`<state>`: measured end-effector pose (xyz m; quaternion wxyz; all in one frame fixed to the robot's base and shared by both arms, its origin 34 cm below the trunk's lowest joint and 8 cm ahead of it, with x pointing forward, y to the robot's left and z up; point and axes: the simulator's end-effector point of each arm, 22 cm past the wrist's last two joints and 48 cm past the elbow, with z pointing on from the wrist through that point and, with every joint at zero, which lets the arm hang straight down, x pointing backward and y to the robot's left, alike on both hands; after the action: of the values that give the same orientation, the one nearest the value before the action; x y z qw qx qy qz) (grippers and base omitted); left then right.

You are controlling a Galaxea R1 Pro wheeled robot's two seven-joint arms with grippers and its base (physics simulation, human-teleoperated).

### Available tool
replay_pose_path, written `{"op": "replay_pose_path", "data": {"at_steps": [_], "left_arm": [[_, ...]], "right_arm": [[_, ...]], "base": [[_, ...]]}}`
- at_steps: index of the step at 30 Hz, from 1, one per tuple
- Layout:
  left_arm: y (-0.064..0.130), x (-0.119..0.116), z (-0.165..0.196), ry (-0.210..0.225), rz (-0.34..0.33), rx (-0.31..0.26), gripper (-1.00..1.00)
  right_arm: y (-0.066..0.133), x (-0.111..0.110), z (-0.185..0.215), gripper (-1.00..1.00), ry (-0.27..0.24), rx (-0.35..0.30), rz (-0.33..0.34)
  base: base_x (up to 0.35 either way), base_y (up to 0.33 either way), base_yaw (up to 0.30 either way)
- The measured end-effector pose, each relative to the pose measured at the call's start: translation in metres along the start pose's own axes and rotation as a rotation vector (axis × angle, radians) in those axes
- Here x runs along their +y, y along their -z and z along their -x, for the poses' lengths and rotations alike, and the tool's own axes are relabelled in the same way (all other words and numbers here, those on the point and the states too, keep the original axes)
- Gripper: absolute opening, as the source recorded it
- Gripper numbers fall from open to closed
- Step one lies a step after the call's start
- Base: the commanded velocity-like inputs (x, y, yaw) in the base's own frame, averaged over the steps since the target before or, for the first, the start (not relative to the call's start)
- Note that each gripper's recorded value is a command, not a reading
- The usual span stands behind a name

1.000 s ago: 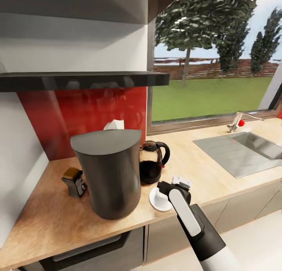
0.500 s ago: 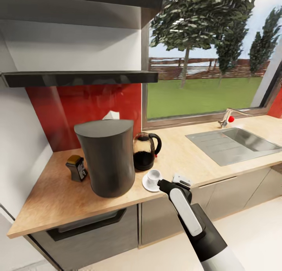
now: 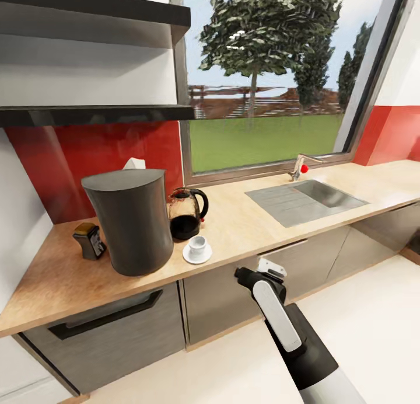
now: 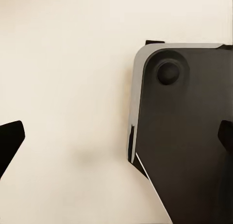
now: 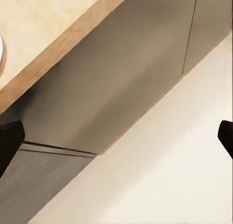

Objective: Set up a coffee station on the kitchen countertop: keep the coffee maker on the countertop, move the bottle of coffee from the kitchen shelf to the counter next to the coffee maker, place a paper coffee filter on top of the coffee maker, put the saucer next to the coffee maker with the coffee cup on the saucer, and place the electric kettle next to the coffee maker.

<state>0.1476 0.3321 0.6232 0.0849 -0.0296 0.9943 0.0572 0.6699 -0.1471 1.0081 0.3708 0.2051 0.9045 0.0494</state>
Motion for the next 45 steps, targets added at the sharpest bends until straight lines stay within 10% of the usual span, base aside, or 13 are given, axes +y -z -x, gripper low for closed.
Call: {"op": "replay_pose_path", "data": {"at_steps": [5, 9, 16, 22, 27, 34, 45], "left_arm": [[0.0, 0.001, 0.001, 0.001, 0.001, -0.002, 1.0], [0.0, 0.001, 0.002, 0.001, 0.002, -0.005, 1.0], [0.0, 0.001, 0.003, 0.001, 0.002, -0.007, 1.0], [0.0, -0.001, 0.0, 0.0, -0.003, -0.002, 1.0], [0.0, -0.001, 0.0, -0.002, -0.006, -0.001, 1.0], [0.0, 0.002, 0.0, -0.004, -0.002, -0.001, 1.0], [0.0, 0.003, -0.001, -0.004, 0.002, 0.0, 1.0]], "right_arm": [[-0.005, -0.004, -0.007, 1.0, 0.012, 0.015, -0.017], [-0.039, -0.039, -0.07, 1.0, 0.07, 0.162, -0.132], [-0.067, -0.074, -0.19, 1.0, 0.272, 0.384, -0.19], [-0.083, -0.16, -0.304, 1.0, 0.33, 0.571, -0.211], [-0.082, -0.226, -0.35, 1.0, 0.414, 0.592, -0.185], [-0.02, -0.311, -0.451, 1.0, 0.439, 0.744, -0.118], [0.019, -0.317, -0.503, 1.0, 0.4, 0.845, -0.05]], "base": [[-0.169, -0.07, -0.298], [-0.016, -0.006, -0.248], [-0.002, -0.001, -0.045], [0.0, 0.0, -0.002], [0.0, 0.0, 0.0], [0.0, 0.0, 0.0], [0.0, 0.0, 0.0]]}}
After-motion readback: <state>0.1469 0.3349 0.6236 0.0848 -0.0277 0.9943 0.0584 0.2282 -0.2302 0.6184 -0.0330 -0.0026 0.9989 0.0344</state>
